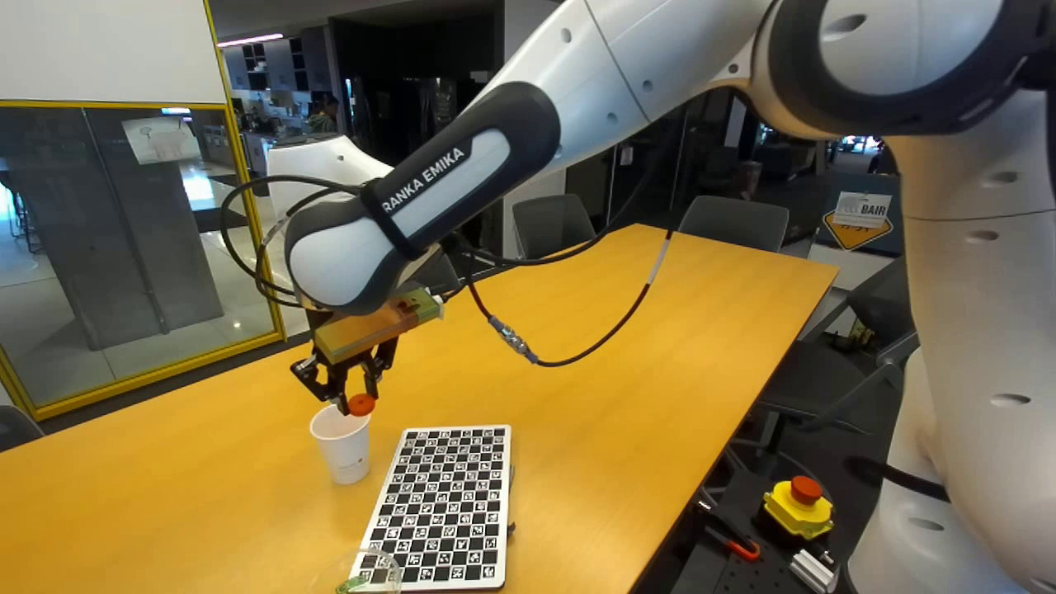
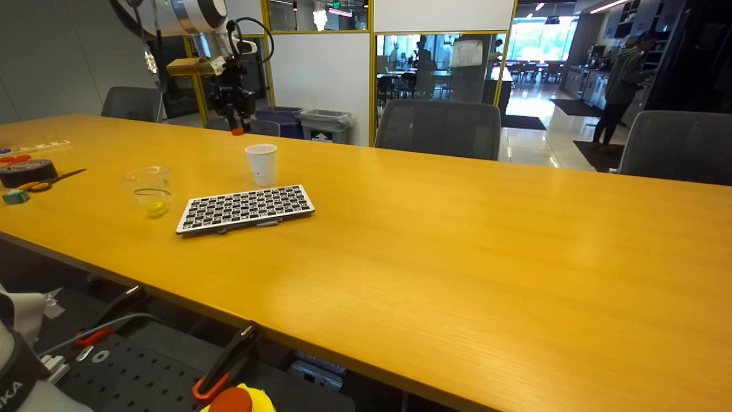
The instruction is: Put the yellow rings in the clear cup and the orange rings in the white cups
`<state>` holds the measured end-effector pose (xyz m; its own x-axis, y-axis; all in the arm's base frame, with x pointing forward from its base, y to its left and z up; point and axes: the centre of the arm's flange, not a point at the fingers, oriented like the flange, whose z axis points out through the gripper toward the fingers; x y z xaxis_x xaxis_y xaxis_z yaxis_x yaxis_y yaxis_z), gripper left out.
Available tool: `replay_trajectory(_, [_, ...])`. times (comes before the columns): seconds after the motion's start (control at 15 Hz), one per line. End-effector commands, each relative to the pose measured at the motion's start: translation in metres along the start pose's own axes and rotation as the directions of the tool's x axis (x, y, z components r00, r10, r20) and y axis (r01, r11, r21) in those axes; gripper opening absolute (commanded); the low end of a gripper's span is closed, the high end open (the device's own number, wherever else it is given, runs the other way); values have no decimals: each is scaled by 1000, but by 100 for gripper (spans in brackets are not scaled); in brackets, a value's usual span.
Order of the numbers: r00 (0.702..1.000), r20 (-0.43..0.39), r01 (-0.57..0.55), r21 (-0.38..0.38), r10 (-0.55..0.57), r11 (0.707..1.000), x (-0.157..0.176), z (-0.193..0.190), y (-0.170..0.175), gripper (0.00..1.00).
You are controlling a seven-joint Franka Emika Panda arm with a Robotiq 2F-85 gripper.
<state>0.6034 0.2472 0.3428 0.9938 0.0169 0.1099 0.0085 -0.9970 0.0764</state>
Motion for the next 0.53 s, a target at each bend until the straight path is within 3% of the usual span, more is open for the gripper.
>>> replay_trajectory(0.0, [999,32,21,23,-22,1000,62,13,-14,22])
replay_trajectory(0.47, [994,103,17,45,-22,999,97,43,-8,22])
